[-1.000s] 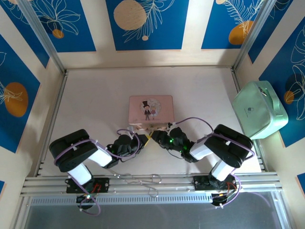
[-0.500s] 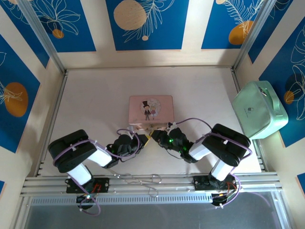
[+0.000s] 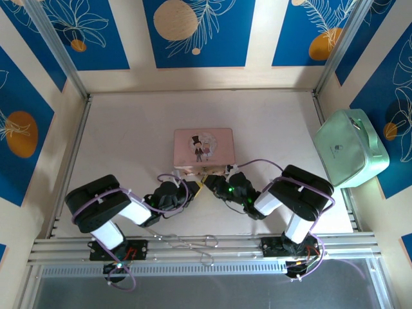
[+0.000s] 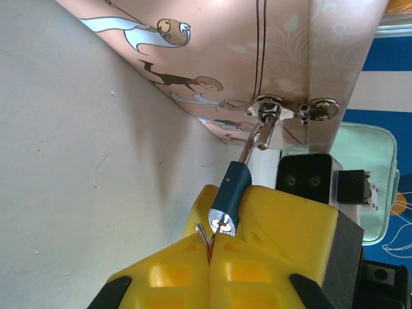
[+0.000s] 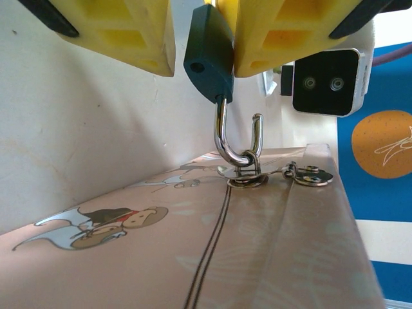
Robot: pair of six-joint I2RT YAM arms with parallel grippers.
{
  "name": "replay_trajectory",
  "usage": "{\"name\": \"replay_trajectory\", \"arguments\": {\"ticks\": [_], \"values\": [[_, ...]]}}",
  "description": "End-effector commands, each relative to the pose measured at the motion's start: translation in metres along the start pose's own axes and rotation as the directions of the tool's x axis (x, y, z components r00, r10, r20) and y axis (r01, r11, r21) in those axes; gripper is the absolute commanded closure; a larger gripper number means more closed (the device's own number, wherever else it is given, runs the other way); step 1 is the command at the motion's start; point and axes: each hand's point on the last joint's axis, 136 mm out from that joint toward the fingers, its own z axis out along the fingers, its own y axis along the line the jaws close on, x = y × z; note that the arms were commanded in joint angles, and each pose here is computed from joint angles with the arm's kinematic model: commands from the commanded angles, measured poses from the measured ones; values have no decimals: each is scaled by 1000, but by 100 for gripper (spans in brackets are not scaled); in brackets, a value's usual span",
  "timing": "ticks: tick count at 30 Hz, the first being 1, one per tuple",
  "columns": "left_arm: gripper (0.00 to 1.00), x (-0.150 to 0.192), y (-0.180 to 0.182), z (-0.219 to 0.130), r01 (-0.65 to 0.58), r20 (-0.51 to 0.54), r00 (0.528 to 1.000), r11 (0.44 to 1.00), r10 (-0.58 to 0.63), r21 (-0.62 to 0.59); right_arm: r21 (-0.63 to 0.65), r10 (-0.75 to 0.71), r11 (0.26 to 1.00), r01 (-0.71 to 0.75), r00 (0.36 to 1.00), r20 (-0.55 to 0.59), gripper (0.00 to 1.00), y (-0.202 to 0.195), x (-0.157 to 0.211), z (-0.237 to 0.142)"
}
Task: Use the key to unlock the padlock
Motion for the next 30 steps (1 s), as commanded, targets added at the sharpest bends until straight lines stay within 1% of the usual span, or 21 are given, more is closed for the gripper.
{"name": "replay_trajectory", "arguments": {"ticks": [1, 5, 8, 13, 17, 18, 19, 20, 23, 25, 27, 28, 30], "values": [[100, 0, -9, 2, -3, -7, 1000, 999, 3, 34, 13, -8, 1000, 8, 1000, 20, 71, -5, -6, 1], [100, 0, -8, 2, -1, -7, 1000, 1000, 1, 31, 13, -13, 1000, 13, 1000, 22, 72, -5, -7, 1], [100, 1, -7, 3, -1, -8, 1000, 1000, 1, 31, 12, -16, 1000, 16, 1000, 26, 75, -5, -8, 2], [100, 1, -6, 4, 2, -8, 1000, 999, -2, 33, 10, -23, 1000, 22, 1000, 21, 88, -3, -7, 3], [100, 1, -5, 5, 1, -10, 1000, 999, 0, 37, 15, -21, 1000, 20, 1000, 22, 97, -4, -6, 2], [99, 1, -5, 4, -5, -9, 1000, 999, 5, 36, 19, -19, 1000, 19, 1000, 21, 99, -5, -6, 1], [93, 1, -6, 4, -10, -8, 1000, 999, 11, 34, 22, -19, 1000, 18, 1000, 20, 100, -6, -5, 1], [84, 0, -7, 3, -22, -5, 1000, 999, 22, 30, 28, -19, 999, 18, 1000, 19, 100, -7, -5, 1], [63, -2, -14, -2, -86, 5, 996, 996, 86, 2, 40, -24, 999, 23, 1000, 18, 100, -8, -4, 0], [55, -5, -23, -8, -165, 8, 986, 985, 165, -43, 48, -28, 998, 27, 999, 21, 100, -9, -4, -2], [47, -12, -35, -21, -269, 22, 962, 956, 274, -119, 53, -33, 998, 32, 999, 25, 100, -9, -4, -3], [40, -20, -44, -33, -333, 41, 938, 928, 344, -164, 56, -37, 998, 35, 999, 26, 100, -8, -4, -3], [33, -39, -59, -58, -423, 94, 884, 869, 458, -256, 55, -48, 997, 46, 999, 23, 100, -6, -3, -2]]}}
